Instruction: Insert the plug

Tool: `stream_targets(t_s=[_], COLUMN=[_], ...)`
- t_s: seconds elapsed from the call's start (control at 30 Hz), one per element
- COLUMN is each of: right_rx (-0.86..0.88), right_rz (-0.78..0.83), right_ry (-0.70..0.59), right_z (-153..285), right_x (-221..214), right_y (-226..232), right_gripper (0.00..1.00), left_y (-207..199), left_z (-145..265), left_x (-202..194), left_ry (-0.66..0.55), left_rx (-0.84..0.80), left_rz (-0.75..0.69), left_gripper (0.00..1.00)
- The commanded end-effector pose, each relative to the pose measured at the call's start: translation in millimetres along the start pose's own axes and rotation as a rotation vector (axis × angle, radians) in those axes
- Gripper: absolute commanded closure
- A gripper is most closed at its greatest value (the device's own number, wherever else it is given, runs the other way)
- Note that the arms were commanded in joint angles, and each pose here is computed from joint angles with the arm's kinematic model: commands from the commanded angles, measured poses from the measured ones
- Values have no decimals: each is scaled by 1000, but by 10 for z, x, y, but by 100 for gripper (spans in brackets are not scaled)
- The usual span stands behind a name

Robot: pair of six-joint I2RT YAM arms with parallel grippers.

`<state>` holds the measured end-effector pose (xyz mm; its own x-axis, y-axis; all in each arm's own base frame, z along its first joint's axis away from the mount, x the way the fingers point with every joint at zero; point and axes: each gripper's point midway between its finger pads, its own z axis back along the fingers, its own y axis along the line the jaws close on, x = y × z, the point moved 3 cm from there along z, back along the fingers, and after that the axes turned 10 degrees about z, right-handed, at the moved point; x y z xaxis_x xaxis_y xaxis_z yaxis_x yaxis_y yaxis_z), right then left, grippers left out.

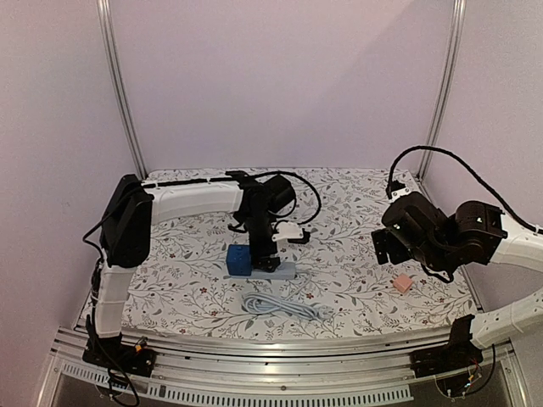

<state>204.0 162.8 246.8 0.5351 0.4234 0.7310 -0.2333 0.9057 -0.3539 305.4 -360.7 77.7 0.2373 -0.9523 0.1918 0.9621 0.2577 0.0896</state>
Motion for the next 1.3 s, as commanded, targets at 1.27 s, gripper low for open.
stream_targets(t_s=[1.27], right_rx=[-20], right_rz=[-326], right_ry=[539], right_z=[-477], right_x=[-274], right_y=[-121], right_gripper=[1], left_y=[783], left_z=[2059], left_x=[-1013], left_ry=[-261], left_rx=[589], left_rz=[979], left_gripper=[0])
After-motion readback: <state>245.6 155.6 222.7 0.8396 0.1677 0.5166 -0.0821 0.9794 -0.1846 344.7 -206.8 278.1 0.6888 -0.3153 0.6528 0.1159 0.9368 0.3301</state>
